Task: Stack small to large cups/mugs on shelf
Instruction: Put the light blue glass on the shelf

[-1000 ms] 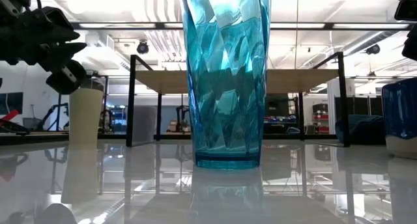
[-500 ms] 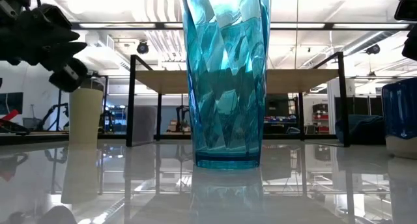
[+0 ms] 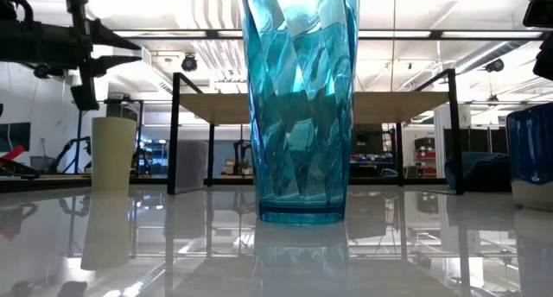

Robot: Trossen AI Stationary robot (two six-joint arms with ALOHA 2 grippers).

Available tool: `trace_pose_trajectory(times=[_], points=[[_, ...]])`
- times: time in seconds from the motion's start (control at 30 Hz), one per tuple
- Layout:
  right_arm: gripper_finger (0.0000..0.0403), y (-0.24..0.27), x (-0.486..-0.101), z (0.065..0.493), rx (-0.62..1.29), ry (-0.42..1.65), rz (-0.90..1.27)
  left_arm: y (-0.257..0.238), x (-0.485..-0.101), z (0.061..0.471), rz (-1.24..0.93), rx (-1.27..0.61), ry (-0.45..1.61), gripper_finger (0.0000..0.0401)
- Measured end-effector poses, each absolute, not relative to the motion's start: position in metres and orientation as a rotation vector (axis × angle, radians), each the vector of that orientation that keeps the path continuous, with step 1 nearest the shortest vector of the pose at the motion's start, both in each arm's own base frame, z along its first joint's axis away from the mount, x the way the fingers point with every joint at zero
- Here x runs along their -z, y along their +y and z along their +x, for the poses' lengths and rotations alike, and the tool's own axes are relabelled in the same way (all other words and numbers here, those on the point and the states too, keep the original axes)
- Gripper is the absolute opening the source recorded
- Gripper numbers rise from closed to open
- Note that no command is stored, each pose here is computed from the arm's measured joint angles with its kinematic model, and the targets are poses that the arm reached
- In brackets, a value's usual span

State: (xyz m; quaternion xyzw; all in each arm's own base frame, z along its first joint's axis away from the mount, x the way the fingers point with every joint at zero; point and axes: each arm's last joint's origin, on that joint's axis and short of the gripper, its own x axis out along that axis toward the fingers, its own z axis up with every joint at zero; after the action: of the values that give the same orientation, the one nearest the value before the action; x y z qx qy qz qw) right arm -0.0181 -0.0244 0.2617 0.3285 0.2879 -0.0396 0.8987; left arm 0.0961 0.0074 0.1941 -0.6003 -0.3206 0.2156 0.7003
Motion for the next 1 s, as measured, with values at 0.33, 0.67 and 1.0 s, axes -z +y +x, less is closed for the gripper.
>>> trace_pose_trajectory(times=[0.33,0.67,1.0], points=[[0.0057,-0.028,-0.262,-0.018,0.149,0.531,0.514,0.008,-0.196,0.095,-0.906,-0.614,-0.583,0.0059],[0.0057,-0.035,-0.270,-0.014,0.456,0.233,0.726,0.009,-0.197,0.094,-0.851,-0.666,-0.584,0.0059],[0.0057,-0.035,-0.301,-0.006,0.546,-0.123,0.776,0.010,-0.202,0.091,-0.888,-0.665,-0.648,0.0059]])
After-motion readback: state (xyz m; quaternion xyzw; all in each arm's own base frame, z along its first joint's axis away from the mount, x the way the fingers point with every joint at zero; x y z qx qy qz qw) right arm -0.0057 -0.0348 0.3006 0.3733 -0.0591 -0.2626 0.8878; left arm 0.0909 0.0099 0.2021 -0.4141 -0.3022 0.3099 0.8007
